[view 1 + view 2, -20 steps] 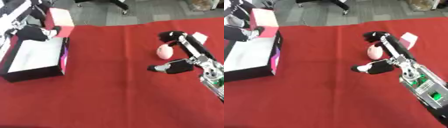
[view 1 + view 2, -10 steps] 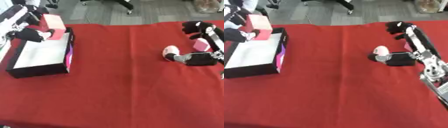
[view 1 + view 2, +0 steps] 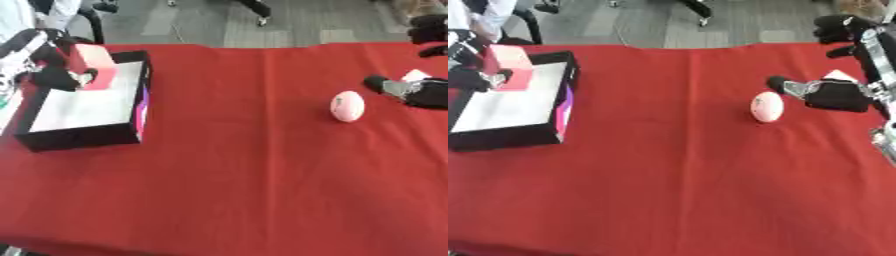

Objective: Pick up the objects with one hand, pass them to the other hand, and then place them into the box on the other side of the table.

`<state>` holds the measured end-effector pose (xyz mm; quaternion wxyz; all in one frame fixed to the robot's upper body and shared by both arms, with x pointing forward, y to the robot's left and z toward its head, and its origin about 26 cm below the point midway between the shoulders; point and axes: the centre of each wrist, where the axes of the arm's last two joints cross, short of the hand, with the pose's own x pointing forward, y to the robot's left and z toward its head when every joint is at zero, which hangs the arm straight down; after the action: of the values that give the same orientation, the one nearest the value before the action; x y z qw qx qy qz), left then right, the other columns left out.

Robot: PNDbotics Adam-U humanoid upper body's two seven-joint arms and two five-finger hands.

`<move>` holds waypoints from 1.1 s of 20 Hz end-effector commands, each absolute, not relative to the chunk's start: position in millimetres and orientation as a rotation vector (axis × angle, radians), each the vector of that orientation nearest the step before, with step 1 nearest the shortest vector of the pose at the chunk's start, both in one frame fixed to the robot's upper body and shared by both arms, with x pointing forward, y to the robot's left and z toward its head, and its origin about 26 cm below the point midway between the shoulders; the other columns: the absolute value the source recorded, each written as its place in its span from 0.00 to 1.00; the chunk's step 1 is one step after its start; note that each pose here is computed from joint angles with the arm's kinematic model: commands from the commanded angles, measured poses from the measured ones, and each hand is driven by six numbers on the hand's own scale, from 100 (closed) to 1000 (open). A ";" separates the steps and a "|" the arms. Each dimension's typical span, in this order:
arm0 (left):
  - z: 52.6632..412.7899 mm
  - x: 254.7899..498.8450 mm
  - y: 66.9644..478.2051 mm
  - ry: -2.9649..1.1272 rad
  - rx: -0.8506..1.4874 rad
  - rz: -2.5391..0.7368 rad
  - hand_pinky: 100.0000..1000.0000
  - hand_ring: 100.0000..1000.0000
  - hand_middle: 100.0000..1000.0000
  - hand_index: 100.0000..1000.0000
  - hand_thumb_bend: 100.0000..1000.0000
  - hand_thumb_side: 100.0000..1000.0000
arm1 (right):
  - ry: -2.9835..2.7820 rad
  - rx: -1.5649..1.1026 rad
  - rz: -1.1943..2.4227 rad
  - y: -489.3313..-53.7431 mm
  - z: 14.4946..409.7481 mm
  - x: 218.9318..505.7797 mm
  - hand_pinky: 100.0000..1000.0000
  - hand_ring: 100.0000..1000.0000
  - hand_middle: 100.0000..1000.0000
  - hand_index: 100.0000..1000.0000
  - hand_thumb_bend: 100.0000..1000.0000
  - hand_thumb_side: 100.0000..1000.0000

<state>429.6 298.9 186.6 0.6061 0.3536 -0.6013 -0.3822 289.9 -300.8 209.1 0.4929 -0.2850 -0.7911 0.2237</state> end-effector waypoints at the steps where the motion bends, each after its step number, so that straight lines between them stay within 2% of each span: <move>1: 191.0 436.6 308.5 -1.381 0.881 -0.860 0.69 0.54 0.35 0.39 0.00 0.00 | -1.966 -0.728 0.542 -304.4 225.5 287.7 0.68 0.75 0.66 0.78 0.71 0.19; 7: 171.9 446.8 314.7 -1.338 0.917 -0.843 0.70 0.56 0.38 0.43 0.03 0.00 | -1.994 -0.734 0.523 -306.2 231.1 288.3 0.68 0.75 0.66 0.78 0.71 0.19; 12: 162.7 450.3 317.8 -1.322 0.941 -0.842 0.73 0.63 0.48 0.56 0.14 0.00 | -2.005 -0.740 0.515 -307.5 234.3 288.4 0.68 0.75 0.66 0.78 0.71 0.19; 13: 161.3 450.4 318.5 -1.316 0.946 -0.847 0.77 0.70 0.58 0.68 0.23 0.11 | -2.008 -0.742 0.513 -307.9 234.9 288.4 0.68 0.75 0.66 0.78 0.71 0.19; 15: 159.0 450.6 319.9 -1.301 0.955 -0.862 0.80 0.77 0.68 0.77 0.33 0.25 | -2.011 -0.745 0.510 -308.5 236.0 288.4 0.68 0.75 0.66 0.78 0.71 0.19; 19: 157.2 450.5 323.3 -1.268 0.984 -0.883 0.83 0.82 0.72 0.81 0.47 0.41 | -2.013 -0.752 0.501 -310.2 237.4 288.2 0.68 0.75 0.66 0.78 0.71 0.19; 22: 157.1 450.2 325.1 -1.250 0.992 -0.890 0.83 0.81 0.72 0.81 0.49 0.43 | -2.012 -0.760 0.493 -311.7 238.2 287.9 0.68 0.74 0.66 0.78 0.71 0.19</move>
<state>448.6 317.2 141.4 0.6199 0.4143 -0.5389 -0.3919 291.1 -309.1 224.7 0.4702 -0.2959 -0.8081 0.1956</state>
